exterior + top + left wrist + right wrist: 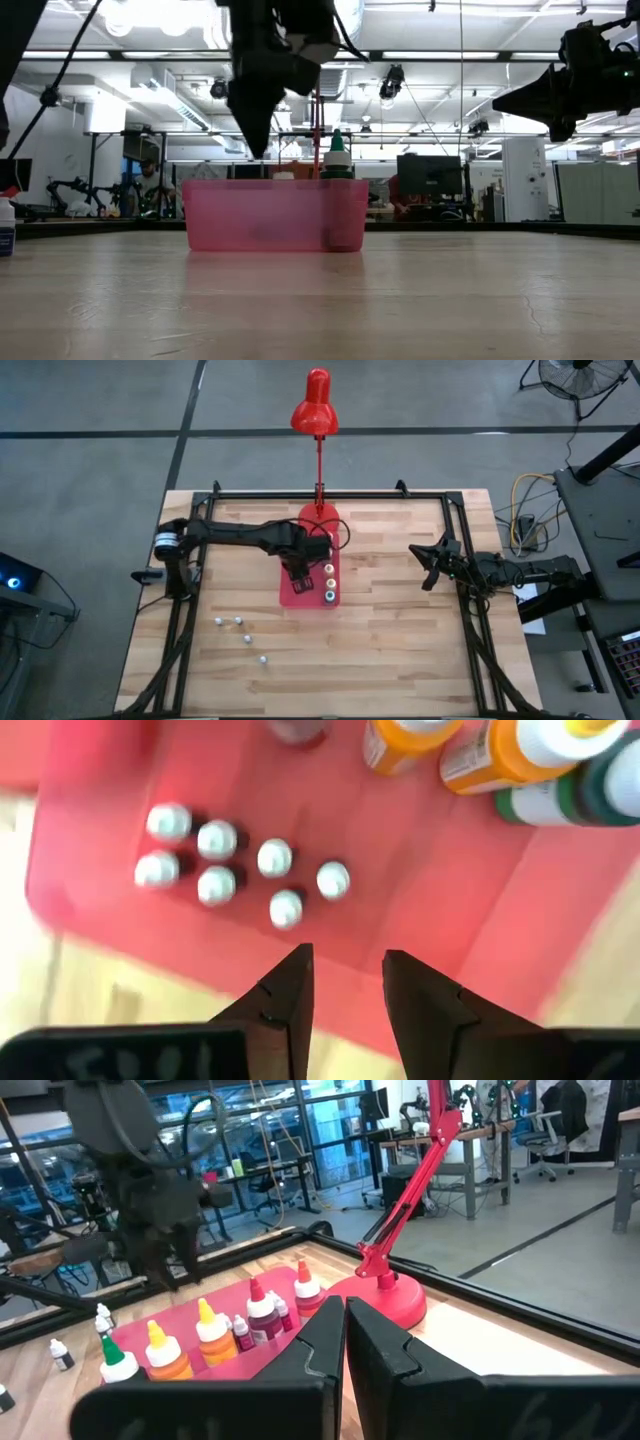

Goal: Pick & Place food coloring
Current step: Put the small blue food coloring bottle into the pink bin

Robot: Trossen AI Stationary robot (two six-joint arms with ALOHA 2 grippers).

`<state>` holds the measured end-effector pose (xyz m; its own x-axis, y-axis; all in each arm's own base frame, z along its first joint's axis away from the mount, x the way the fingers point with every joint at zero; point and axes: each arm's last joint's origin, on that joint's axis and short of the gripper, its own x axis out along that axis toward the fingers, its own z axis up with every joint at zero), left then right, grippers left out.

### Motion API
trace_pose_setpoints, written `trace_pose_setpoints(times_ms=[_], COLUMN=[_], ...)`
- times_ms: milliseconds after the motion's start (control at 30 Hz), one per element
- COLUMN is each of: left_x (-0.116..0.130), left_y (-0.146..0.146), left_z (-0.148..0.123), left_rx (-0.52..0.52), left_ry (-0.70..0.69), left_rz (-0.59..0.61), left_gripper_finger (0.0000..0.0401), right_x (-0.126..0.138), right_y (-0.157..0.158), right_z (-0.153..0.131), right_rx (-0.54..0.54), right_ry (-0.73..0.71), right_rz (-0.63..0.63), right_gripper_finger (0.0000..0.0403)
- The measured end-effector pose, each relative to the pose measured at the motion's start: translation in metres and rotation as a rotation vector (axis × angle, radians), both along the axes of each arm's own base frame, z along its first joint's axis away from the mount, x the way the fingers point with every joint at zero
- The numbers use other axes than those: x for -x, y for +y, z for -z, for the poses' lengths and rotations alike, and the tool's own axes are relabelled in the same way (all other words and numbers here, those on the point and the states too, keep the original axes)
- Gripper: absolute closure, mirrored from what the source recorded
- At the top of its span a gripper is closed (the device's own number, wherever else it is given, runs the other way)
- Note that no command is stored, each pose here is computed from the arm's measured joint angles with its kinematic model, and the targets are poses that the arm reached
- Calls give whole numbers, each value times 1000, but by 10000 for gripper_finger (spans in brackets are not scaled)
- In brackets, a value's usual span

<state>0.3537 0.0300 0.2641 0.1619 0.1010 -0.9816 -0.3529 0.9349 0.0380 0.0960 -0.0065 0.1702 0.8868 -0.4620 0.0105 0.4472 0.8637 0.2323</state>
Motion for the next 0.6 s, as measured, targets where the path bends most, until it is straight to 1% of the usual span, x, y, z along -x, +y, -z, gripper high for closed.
trace_pose_setpoints(times_ms=[133,200,367,533,600], left_x=[14,23,52,85,98], left_y=[-11,-17,-37,-55,-60], left_z=[-9,-13,-18,-6,1], left_rx=[-14,-23,10,37,49], left_ry=[2,-20,-86,-81,-64], left_rz=[-145,-211,-359,-535,-626], left_gripper_finger=[307,306,300,257,236], right_x=[0,0,-1,-1,-1], right_y=[0,0,0,0,0], right_z=[0,0,1,1,1], right_rx=[0,1,1,1,1], right_ry=[4,6,14,15,15], right_rz=[2,-2,0,0,0], right_gripper_finger=[394,394,394,394,394])
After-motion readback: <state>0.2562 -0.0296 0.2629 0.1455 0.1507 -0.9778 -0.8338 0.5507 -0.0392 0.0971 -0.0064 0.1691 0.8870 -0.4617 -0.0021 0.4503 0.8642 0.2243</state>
